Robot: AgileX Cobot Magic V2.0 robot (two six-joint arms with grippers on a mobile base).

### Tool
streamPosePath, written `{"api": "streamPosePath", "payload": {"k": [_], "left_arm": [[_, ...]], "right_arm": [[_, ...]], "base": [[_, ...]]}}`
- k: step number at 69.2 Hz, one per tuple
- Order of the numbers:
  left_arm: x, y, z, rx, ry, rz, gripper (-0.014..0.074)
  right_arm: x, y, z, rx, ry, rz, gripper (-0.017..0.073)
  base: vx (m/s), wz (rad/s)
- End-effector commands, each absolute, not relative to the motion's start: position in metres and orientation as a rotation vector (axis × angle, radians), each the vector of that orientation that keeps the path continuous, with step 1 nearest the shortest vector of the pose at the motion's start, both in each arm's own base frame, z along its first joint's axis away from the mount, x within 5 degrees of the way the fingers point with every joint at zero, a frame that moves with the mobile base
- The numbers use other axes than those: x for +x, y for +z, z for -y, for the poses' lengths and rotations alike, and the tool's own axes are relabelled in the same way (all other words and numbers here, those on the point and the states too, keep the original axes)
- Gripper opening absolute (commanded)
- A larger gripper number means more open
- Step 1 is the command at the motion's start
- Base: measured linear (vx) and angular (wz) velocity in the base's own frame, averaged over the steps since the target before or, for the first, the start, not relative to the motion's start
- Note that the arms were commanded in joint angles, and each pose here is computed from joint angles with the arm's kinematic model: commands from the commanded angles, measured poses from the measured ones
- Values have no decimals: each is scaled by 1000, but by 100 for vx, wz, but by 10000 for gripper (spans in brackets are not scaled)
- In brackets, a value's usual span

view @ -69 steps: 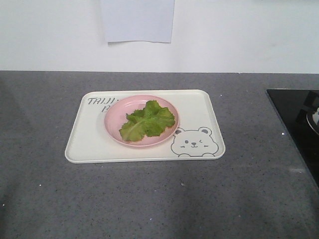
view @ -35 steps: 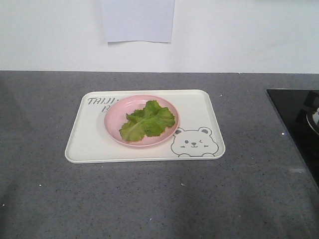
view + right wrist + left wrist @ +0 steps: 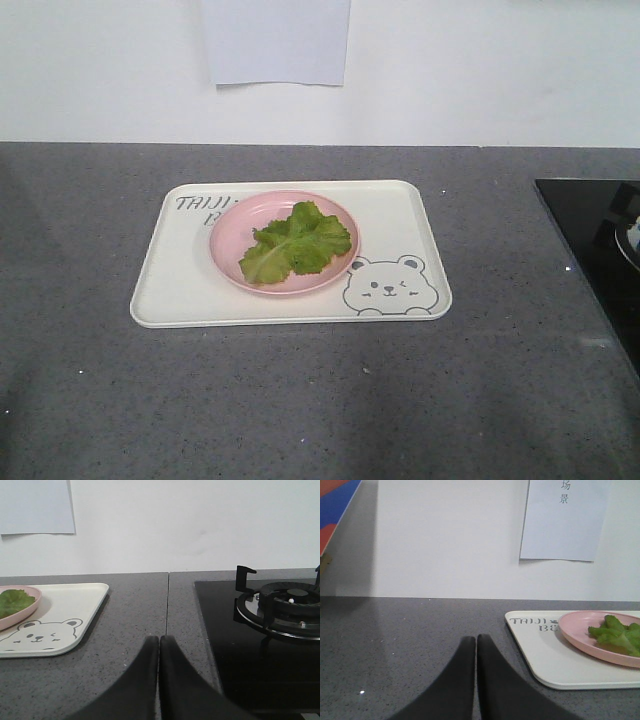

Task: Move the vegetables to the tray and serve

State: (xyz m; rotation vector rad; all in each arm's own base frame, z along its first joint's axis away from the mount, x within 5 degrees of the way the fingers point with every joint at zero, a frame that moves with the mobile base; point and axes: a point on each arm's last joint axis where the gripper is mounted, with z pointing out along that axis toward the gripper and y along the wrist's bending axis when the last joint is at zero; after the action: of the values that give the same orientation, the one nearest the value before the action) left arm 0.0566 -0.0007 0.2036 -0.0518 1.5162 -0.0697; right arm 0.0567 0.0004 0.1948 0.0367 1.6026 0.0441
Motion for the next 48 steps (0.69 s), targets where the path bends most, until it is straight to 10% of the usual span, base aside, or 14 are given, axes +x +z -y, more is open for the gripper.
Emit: {"api": "streamPosePath", "payload": {"k": [1, 48], "left_arm": [[55, 208, -1, -70, -66, -1438, -6], [55, 208, -1, -70, -66, -1438, -6]], "right_arm": [[57, 199, 0, 33, 34, -1532, -4], [57, 200, 0, 33, 34, -1531, -4]], "base": [[0, 0], [0, 0]]}}
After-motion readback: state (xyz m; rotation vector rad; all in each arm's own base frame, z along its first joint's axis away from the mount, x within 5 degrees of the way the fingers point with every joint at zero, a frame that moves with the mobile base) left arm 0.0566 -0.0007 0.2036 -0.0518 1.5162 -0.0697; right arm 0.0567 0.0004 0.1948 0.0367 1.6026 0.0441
